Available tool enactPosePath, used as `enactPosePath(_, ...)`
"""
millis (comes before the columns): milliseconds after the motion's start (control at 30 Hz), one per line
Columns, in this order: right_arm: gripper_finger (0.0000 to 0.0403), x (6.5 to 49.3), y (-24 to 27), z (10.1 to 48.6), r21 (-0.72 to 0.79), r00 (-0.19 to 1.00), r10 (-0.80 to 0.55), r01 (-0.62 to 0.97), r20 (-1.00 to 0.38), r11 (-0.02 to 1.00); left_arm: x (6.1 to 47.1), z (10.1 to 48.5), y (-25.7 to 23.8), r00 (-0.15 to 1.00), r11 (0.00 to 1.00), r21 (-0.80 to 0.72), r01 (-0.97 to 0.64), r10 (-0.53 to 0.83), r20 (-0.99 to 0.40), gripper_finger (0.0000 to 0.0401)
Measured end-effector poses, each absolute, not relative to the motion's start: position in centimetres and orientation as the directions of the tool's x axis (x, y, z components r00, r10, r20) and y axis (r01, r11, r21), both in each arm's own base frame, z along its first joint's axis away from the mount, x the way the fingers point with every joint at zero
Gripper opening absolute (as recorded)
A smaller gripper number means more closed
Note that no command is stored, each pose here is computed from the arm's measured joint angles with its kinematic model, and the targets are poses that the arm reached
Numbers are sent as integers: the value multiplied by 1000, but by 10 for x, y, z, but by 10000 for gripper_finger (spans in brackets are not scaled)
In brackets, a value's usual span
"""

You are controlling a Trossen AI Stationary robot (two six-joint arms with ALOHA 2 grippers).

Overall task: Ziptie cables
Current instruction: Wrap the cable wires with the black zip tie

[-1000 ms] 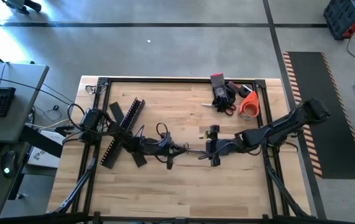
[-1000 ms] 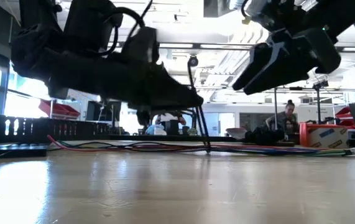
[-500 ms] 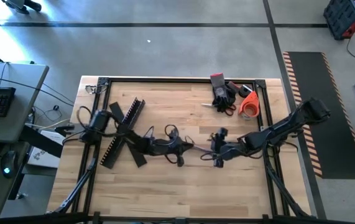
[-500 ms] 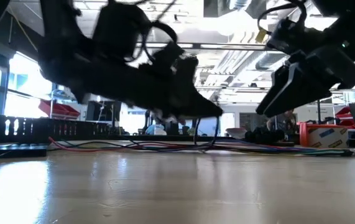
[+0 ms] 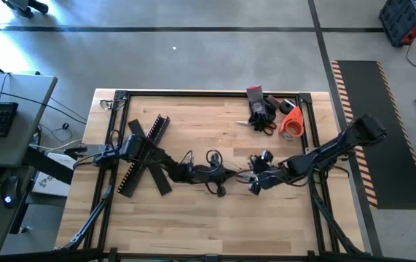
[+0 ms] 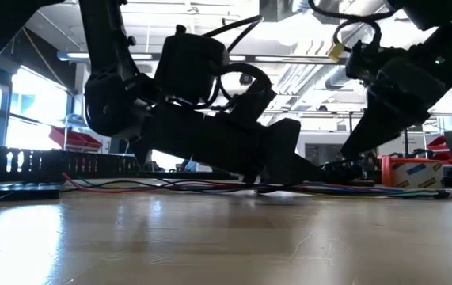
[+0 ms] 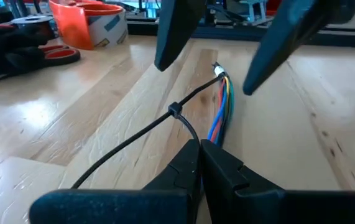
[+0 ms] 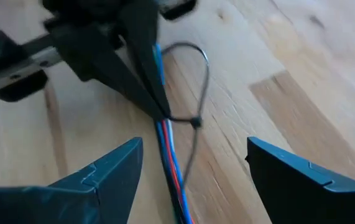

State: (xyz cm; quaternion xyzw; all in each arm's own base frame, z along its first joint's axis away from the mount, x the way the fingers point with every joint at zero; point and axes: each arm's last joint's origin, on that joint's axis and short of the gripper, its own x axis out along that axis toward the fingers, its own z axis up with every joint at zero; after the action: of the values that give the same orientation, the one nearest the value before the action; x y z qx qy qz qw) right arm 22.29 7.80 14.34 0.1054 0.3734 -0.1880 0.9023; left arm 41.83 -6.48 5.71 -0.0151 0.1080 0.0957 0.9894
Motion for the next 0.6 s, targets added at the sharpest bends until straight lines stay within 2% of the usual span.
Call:
enactPosePath(133,270,222,75,141,100,631,-260,476,-731,874,417,57,-70,960,984,32,-173,176,-217,0)
enactPosePath(300,255,223,74,135,263,686,-116,423,-718,867,415,57,-81,953,972,138,-190,216,-211,0)
enactPosePath(433,217,221,74,131,338,742,-70,384,-667,859,412,58,-91,952,958,220,-183,229,-205,0)
enactPosePath(600,145,221,74,131,363,759,-64,382,-648,850,410,58,-99,949,942,279,-185,245,-199,0)
